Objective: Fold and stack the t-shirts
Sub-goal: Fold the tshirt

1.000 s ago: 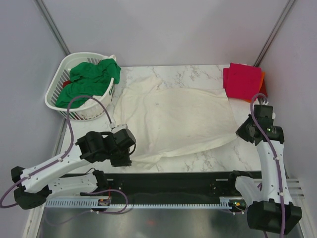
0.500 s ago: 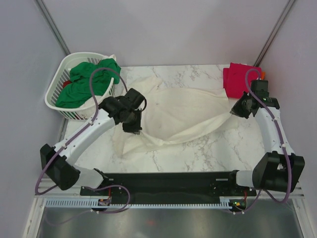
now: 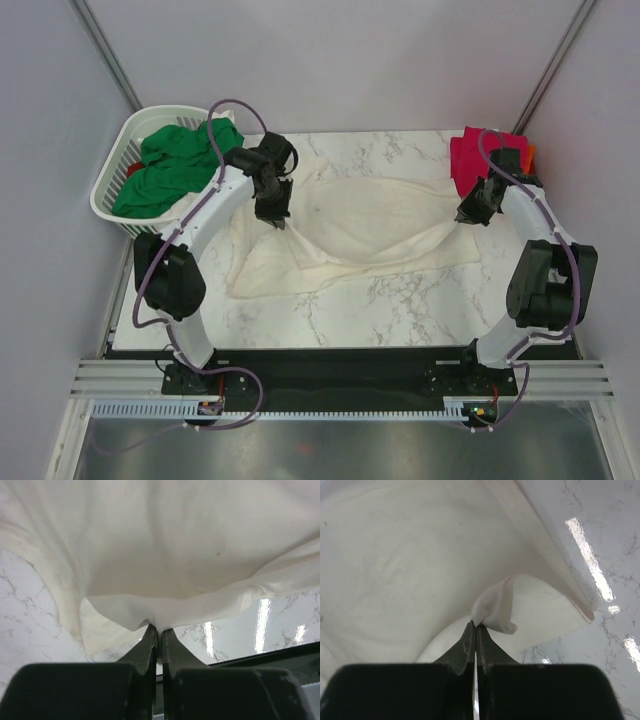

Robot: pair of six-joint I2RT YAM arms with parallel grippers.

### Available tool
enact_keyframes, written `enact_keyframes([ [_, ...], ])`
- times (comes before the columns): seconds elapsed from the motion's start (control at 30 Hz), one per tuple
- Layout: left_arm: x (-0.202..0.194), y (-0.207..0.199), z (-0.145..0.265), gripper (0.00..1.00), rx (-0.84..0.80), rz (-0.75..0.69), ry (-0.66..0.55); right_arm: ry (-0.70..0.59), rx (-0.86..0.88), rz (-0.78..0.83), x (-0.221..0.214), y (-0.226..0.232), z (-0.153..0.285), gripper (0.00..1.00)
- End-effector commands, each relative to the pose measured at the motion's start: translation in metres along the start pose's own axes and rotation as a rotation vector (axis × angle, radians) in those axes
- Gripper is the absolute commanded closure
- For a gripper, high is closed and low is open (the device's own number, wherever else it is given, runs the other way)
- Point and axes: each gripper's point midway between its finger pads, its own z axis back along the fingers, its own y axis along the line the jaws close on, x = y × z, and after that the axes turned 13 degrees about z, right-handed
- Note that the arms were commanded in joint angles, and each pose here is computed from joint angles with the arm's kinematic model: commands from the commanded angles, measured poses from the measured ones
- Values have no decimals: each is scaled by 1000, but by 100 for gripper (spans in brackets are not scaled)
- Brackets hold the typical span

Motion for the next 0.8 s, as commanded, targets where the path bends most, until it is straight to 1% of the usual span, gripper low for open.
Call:
enact_keyframes([
  [0.0, 39, 4, 7, 98, -8, -52, -54, -68, 6, 0, 27, 9, -4, 100],
  [0.07, 49, 10, 4, 98, 2, -40, -52, -49, -4, -2, 26, 7, -14, 100],
  [0.1, 58, 8, 8, 98, -5, -35, -73, -40, -7, -2, 25, 6, -18, 100],
  [0.13, 61, 10, 0, 98, 3, -32, -58, -39, -9, -4, 26, 6, -20, 100],
  [0.2, 72, 13, 0, 98, 5, -21, -71, -29, -19, -5, 26, 5, -29, 100],
  [0.23, 74, 15, -9, 98, 15, -18, -54, -27, -21, -9, 27, 5, -31, 100],
  [0.3, 83, 17, -14, 98, 20, -11, -54, -16, -27, -13, 26, 4, -40, 100],
  [0.33, 83, 19, -26, 98, 32, -7, -28, -18, -36, -13, 28, 4, -42, 100],
  [0.4, 85, 20, -36, 98, 39, -9, -13, -2, -45, -19, 27, 2, -52, 100],
  [0.5, 88, 32, -61, 97, 113, -9, 12, 12, -67, -23, 26, -1, -64, 99],
  [0.53, 92, 35, -65, 96, 140, -8, 7, 9, -75, -23, 29, -2, -67, 93],
  [0.57, 92, 38, -81, 93, 160, -3, 28, 21, -80, -24, 28, -3, -74, 84],
  [0.6, 106, 34, -79, 90, 154, 2, -8, 25, -78, -21, 29, -3, -77, 76],
  [0.63, 110, 37, -81, 82, 185, 5, -14, 23, -82, -19, 35, -1, -77, 65],
  [0.67, 115, 39, -85, 71, 200, 21, -21, 28, -89, -19, 36, -3, -81, 57],
  [0.7, 127, 38, -89, 65, 209, 31, -47, 22, -92, -17, 39, -2, -81, 52],
  [0.73, 135, 45, -86, 62, 253, 46, -79, 10, -100, -17, 47, -2, -76, 43],
  [0.77, 139, 47, -82, 53, 266, 74, -100, -10, -120, -5, 53, -4, -70, 22],
])
